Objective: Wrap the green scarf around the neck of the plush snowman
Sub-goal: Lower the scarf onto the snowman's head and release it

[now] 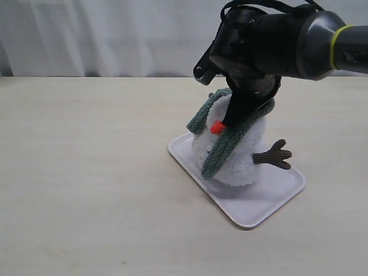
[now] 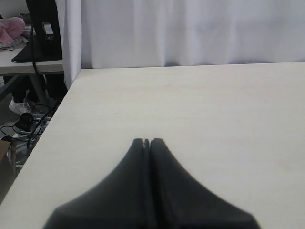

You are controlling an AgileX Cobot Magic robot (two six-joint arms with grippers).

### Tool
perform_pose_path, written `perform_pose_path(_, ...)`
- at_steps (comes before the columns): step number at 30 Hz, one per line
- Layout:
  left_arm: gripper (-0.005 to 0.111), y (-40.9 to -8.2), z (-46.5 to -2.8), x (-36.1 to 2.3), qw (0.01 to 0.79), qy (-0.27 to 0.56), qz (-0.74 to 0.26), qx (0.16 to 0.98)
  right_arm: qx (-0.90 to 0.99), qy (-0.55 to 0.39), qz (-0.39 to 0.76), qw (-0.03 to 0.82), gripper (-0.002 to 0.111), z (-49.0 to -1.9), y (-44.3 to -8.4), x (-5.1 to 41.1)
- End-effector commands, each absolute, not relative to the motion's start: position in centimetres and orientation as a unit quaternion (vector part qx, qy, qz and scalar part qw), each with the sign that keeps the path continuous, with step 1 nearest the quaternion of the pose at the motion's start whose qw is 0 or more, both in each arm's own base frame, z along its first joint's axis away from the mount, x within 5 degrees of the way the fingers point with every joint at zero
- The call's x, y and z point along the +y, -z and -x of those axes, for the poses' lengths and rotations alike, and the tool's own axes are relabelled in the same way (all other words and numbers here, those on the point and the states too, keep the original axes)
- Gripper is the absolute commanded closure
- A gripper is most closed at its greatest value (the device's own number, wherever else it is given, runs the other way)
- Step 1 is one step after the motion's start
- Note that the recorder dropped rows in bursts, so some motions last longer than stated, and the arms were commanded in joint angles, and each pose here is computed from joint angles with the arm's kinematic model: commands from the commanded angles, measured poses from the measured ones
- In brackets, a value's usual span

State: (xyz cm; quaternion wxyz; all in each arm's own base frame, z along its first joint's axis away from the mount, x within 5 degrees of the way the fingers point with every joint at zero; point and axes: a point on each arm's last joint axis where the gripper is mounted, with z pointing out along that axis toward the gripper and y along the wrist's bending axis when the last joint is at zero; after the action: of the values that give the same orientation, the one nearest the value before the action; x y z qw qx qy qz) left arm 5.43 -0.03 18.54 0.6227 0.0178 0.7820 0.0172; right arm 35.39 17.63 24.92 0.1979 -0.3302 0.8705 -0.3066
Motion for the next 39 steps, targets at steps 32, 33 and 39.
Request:
perform_pose_path(32, 0.107, -18.6, -5.4, 0.0, 0.626, -0.017, -0.015, 0.780, 0.926, 0.040, 0.277, 0.255, 0.055, -28.0, -34.9, 16.8)
perform_pose_path(33, 0.107, -18.6, -5.4, 0.0, 0.626, -0.017, -0.015, 0.780, 0.927, 0.019, 0.283, 0.245, 0.055, -27.7, -34.9, 17.0)
perform_pose_path(39, 0.107, -18.6, -5.4, 0.0, 0.626, -0.017, -0.015, 0.780, 0.941, -0.017, 0.251, 0.224, 0.055, -26.7, -34.5, 17.1)
